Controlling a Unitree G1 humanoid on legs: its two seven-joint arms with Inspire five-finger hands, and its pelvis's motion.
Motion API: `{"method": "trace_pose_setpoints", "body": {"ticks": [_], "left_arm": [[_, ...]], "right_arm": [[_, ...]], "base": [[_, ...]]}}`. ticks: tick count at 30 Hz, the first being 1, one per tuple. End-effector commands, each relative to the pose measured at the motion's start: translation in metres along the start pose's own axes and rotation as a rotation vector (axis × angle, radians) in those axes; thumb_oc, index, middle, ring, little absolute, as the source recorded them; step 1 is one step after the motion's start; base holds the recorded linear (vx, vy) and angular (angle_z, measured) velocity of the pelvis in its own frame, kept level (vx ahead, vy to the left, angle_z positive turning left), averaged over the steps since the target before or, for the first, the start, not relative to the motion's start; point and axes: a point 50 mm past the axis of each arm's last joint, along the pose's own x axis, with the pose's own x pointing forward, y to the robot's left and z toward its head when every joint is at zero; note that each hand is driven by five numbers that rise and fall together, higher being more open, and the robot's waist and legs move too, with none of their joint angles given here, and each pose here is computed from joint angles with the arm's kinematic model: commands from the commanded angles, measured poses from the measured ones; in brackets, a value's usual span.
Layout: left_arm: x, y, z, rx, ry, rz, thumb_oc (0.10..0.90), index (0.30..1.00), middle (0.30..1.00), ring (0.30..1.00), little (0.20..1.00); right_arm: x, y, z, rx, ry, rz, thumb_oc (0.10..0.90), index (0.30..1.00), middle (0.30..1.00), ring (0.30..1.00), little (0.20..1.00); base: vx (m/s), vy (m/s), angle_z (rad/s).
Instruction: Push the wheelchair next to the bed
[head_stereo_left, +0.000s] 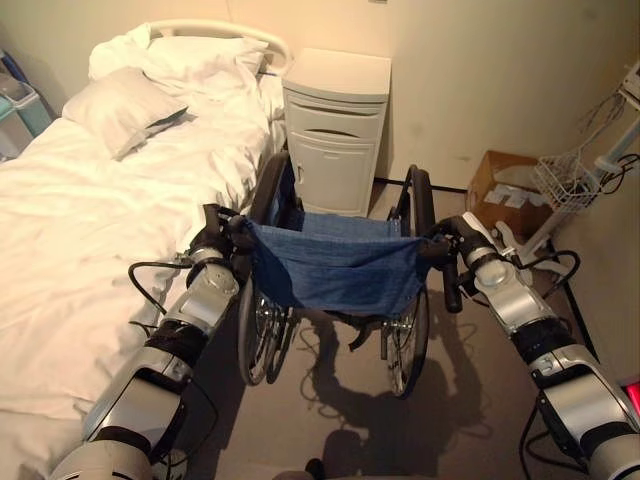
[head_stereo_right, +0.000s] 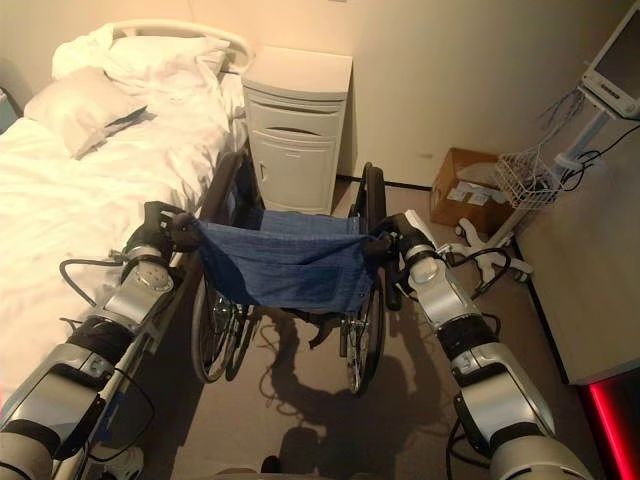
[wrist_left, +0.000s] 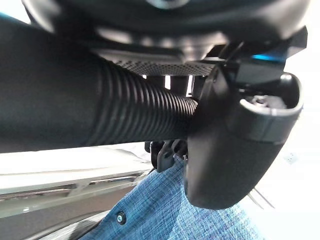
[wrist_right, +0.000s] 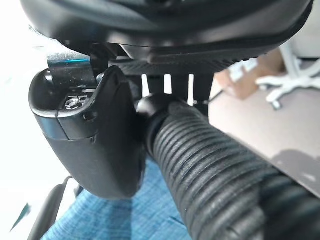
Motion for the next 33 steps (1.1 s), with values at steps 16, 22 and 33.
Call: {"method": "trace_pose_setpoints", "body": {"ticks": [16,22,33], "left_arm": [[-0.064,-0.097,-0.068,-0.222,0.27,-0.36,0.4,0.3,0.3,0.3,0.3],[-0.059,-0.102,-0.049,-0.214,0.221,-0.37,0.4,0.3,0.3,0.3,0.3],[-0.054,-0.089,-0.062,-0.167,0.249,-0.364,0.8,0.9,0.9,0.9,0.9]], "right_arm": [[-0.014,-0.031,-0.074,-0.191,0.228,0.02,0.4,0.3,0.3,0.3,0.3],[-0.011,-0.03,-0.076,-0.148,0.245,-0.009,0.4,0.3,0.3,0.3,0.3],[-0.015,-0.029,-0.086,-0.125,0.262,0.005,0.8,0.9,0.9,0.9,0.9]], "base": [[0.18,-0.172,0.4],[0.07,0.007,0.19],[0.07,0.025,-0.06]]}}
